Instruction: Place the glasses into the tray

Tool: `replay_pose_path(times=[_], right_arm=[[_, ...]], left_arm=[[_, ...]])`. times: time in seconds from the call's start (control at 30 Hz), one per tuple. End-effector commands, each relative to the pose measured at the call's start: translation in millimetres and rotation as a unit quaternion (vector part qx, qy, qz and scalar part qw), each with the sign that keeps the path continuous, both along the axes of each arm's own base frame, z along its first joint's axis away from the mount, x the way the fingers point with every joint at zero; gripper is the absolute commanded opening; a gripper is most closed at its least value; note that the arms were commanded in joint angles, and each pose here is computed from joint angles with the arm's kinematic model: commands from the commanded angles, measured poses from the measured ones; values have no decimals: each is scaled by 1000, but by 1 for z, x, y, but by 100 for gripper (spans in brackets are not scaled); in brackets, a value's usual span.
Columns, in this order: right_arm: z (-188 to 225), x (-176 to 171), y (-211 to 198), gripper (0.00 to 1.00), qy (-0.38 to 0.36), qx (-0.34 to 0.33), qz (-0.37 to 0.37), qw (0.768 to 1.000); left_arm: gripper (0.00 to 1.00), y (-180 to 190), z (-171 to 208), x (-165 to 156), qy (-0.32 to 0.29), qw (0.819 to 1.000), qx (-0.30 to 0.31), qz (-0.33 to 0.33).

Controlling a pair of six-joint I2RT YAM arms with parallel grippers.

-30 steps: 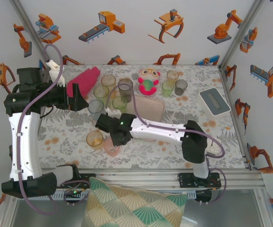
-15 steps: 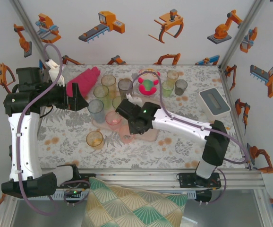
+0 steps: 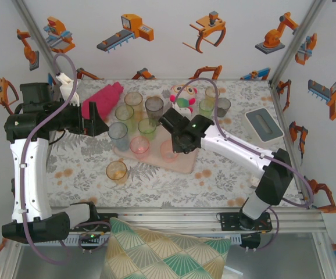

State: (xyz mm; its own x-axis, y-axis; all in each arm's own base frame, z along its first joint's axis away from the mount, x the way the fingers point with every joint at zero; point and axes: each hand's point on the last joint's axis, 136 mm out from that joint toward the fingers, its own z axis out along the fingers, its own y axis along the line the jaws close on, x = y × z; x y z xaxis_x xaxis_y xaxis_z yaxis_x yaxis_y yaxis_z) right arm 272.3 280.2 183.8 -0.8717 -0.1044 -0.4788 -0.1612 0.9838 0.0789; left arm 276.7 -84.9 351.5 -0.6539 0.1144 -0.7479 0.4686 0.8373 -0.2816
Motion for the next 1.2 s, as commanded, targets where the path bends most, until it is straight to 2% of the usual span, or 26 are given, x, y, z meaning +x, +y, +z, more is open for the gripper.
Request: replay_pose_path(times=[0.0, 1.17], right_arm=[[-4, 8, 9, 6, -6, 3, 6, 1000], [-52, 29, 52, 6, 24, 0, 31, 999]], left_arm=[[97, -1, 11, -6, -13, 1000, -3, -6], [97, -1, 10, -4, -10, 1000, -3, -5]])
